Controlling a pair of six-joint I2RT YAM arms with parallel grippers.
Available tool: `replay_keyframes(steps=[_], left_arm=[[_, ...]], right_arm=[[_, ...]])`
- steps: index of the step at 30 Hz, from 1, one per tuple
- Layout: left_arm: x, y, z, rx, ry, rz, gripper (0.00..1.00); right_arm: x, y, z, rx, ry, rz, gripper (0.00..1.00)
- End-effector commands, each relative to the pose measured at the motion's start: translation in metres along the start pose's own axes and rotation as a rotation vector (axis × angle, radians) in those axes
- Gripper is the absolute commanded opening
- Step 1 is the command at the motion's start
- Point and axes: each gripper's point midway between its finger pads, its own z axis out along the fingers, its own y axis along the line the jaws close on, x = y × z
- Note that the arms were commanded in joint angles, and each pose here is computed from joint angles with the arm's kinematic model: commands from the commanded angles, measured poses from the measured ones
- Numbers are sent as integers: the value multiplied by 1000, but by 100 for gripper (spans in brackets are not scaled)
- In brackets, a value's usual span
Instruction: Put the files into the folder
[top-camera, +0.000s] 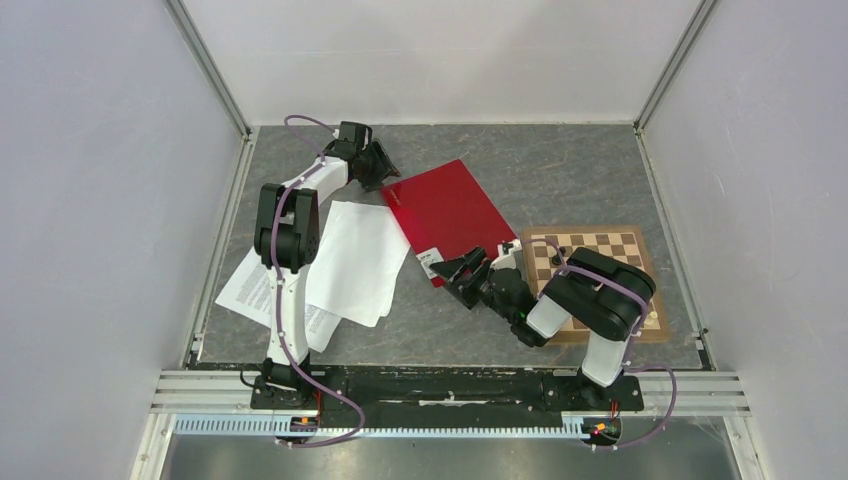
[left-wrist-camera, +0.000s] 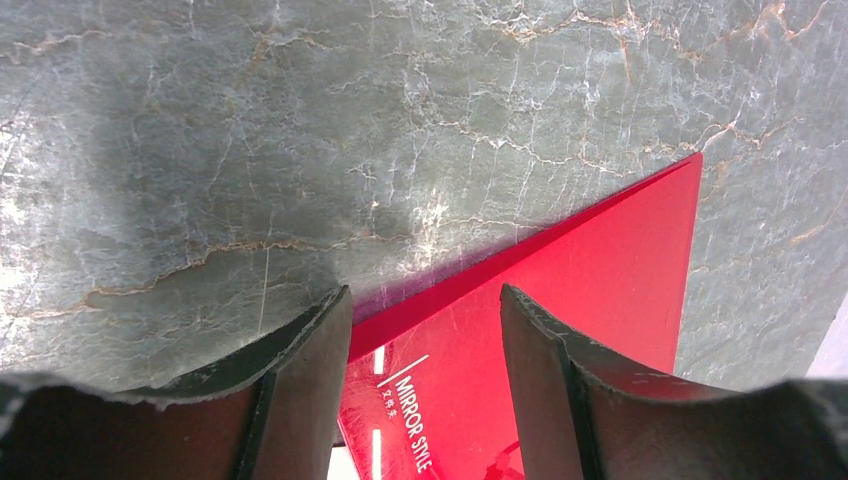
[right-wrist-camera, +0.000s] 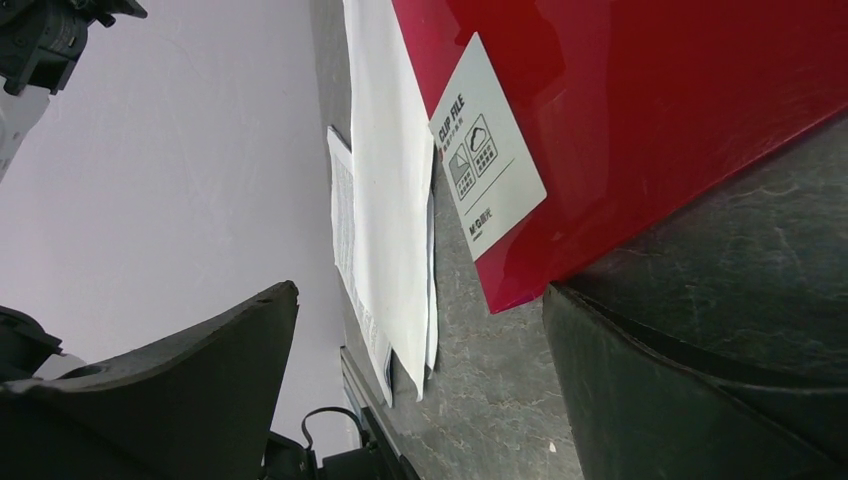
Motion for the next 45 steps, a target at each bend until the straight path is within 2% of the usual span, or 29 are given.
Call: replay_keyframes(steps=[1, 9, 20, 34, 41, 45], left_arm=[[-2, -10, -8, 10, 11, 1, 62], [-2, -6, -6, -7, 24, -3, 53], [-5, 0, -4, -17, 49, -11, 33], [-8, 5, -5, -6, 66, -43, 15], [-4, 3, -3, 7, 83, -57, 3], [-3, 1, -4, 18, 92, -58, 2]], right_arm=[[-12, 14, 8, -53, -56, 37, 95], [-16, 22, 22, -66, -75, 21, 92], [-27, 42, 48, -33, -119, -169, 87], [-50, 55, 59, 50, -193, -490, 65], [-56, 67, 60, 27, -224, -509, 55], [-60, 77, 63, 9, -246, -514, 55]])
